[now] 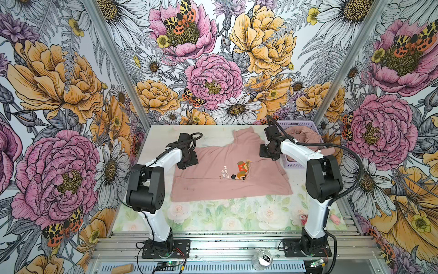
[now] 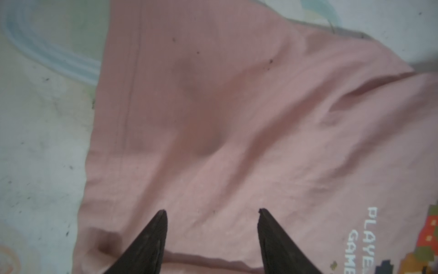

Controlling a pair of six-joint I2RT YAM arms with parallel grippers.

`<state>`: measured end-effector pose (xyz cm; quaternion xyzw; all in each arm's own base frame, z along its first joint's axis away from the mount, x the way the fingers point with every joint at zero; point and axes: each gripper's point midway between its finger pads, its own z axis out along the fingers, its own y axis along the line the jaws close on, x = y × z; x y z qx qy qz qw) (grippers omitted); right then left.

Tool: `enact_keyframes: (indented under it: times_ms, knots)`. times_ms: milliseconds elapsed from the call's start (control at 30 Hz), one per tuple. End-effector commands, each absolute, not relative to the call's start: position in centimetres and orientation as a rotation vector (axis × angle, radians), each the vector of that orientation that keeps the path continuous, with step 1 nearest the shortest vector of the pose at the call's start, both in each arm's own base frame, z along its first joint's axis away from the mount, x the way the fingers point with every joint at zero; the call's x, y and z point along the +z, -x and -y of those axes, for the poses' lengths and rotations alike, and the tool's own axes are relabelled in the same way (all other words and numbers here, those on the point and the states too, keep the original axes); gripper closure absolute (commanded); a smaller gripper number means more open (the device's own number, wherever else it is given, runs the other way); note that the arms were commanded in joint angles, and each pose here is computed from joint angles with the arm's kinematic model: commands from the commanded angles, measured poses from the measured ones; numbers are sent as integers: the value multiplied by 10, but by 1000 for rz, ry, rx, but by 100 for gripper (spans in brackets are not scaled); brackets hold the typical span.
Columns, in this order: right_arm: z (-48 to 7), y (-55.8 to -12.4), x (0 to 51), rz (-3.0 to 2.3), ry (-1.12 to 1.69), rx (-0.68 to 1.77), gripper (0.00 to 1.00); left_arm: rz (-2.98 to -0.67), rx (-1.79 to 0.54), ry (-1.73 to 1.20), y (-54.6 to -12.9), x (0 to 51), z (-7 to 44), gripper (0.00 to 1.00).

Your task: Fold and stack the mixed laundry pile

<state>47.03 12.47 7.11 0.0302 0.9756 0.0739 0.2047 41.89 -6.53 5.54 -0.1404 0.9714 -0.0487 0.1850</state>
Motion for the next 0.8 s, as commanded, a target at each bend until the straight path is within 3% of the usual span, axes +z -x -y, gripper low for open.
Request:
enact_keyframes:
  times_ms: [0, 267, 767]
  knots:
    - [-130, -501, 65, -2659, -14, 194, 50, -2723, -181, 377, -437, 42, 68, 38]
    - [-120, -457, 11, -2847, -46, 170, 49, -2889, -42, 504, -389, 3, 35, 42]
    - [-115, -352, 5, -3015, -112, 182, 50, -2960, -6, 661, -309, 8, 15, 46]
